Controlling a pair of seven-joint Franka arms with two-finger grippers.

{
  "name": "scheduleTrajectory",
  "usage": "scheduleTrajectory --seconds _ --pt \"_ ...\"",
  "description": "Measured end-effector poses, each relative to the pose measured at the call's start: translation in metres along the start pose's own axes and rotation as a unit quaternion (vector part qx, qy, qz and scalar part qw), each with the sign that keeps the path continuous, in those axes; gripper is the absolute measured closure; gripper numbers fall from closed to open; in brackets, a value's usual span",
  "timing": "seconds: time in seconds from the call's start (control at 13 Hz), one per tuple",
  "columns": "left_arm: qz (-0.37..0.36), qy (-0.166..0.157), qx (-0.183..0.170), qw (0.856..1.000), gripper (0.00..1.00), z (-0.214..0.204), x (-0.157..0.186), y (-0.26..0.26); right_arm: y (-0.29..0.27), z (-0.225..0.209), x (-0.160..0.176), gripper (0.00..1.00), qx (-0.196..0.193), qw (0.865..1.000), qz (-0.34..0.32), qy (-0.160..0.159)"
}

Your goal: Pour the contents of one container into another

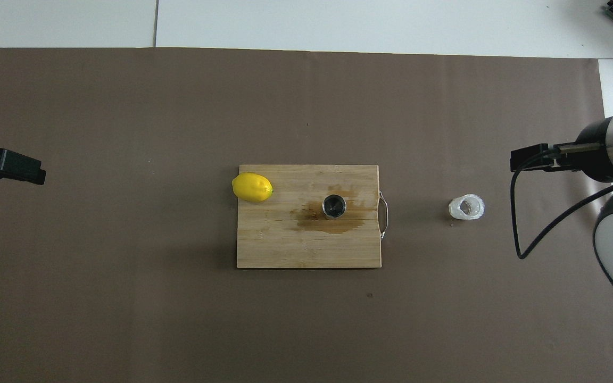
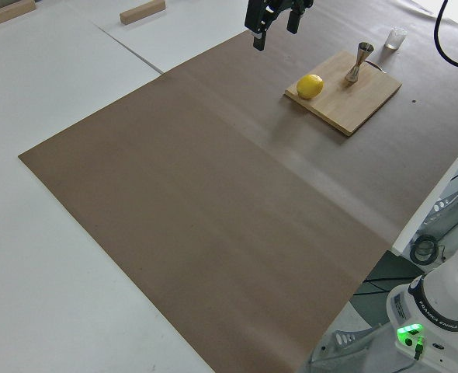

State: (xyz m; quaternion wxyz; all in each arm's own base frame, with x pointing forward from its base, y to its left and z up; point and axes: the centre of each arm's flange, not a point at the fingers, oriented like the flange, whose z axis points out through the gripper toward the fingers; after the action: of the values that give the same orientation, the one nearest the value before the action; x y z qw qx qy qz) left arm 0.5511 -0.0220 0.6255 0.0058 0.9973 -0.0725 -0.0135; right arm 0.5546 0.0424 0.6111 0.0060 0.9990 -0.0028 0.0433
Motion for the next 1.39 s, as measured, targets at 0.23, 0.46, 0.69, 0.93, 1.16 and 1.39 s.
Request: scheduleTrajectory --seconds 0.23,0.46,0.69,0.93,1.16,1.39 --pt "0.000 0.000 0.000 1.000 0.00 0.000 0.000 0.000 0.002 0.000 -0.004 0.00 -0.001 1.000 0.001 -0.014" --pt "0.000 0.000 0.000 1.000 0.00 0.000 0.000 0.000 0.009 -0.004 -0.012 0.00 -0.002 0.999 0.007 -0.033" --pt "0.000 0.000 0.000 1.000 0.00 0.000 0.000 0.000 0.013 -0.005 -0.014 0.00 -0.002 0.999 0.010 -0.037" --pt "0.000 0.000 0.000 1.000 0.00 0.000 0.000 0.000 0.016 -0.004 -0.014 0.00 -0.002 0.999 0.013 -0.040" --pt "0.000 0.000 0.000 1.000 0.00 0.000 0.000 0.000 0.017 -0.003 -0.014 0.00 -0.002 0.999 0.014 -0.041" --pt "0.000 0.001 0.000 1.000 0.00 0.000 0.000 0.000 0.017 0.001 -0.015 0.00 -0.002 0.999 0.016 -0.046"
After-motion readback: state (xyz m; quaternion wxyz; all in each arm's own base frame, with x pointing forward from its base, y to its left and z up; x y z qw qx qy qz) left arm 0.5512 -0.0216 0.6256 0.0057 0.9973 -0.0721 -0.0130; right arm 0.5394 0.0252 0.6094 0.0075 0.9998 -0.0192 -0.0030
